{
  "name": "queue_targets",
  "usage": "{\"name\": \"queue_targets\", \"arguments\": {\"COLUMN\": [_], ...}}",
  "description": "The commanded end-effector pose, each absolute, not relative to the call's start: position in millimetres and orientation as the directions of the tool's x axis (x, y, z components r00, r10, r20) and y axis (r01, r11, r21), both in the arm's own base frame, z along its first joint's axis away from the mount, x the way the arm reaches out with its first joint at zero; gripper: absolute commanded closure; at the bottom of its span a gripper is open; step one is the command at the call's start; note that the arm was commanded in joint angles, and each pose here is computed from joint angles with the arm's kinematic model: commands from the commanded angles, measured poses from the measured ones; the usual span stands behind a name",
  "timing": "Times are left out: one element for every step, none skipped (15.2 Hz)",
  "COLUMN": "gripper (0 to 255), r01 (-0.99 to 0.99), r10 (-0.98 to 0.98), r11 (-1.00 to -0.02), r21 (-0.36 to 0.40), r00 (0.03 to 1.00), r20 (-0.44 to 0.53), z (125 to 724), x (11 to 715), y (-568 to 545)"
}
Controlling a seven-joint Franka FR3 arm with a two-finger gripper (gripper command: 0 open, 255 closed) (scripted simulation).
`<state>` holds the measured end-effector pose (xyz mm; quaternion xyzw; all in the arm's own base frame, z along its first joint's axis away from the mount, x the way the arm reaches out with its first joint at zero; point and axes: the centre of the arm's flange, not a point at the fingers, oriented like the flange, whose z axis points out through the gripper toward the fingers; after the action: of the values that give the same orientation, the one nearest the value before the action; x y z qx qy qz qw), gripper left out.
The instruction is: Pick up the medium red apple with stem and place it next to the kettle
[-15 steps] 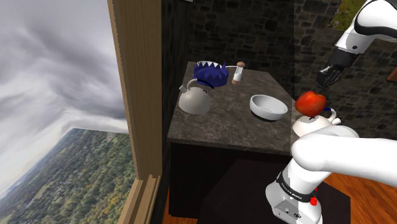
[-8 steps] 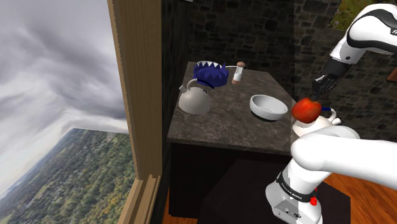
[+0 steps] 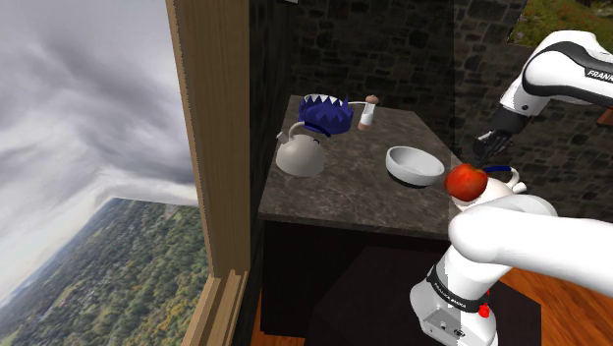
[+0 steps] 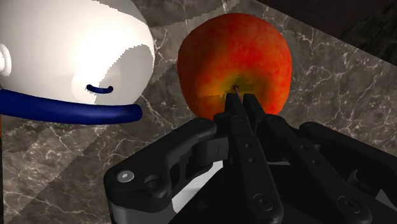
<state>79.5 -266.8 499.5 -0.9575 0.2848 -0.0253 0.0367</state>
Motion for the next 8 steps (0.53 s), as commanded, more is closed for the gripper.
{"name": "queue_targets", "arguments": {"gripper": [255, 255, 255, 255, 255, 255, 255, 255], "r01": [-0.544, -0.544, -0.544, -0.544, -0.544, -0.544, -0.544, -0.544], "r10": [-0.547, -0.547, -0.547, -0.547, -0.547, -0.547, -0.547, -0.547], "r11": [-0.835, -0.835, -0.835, -0.835, -0.835, -0.835, -0.835, -0.835], "r21": [-0.085, -0.085, -0.085, -0.085, -0.085, -0.085, -0.085, -0.085], "r00": [0.836, 0.836, 0.836, 0.836, 0.836, 0.836, 0.836, 0.836], "r20": [0.028, 0.028, 0.028, 0.028, 0.028, 0.028, 0.028, 0.028], "z": [489, 484, 479, 473, 468, 463, 458, 452], "x": [79, 79, 79, 79, 79, 79, 79, 79], "y": [-266, -266, -266, -266, -266, -266, -266, -266]}}
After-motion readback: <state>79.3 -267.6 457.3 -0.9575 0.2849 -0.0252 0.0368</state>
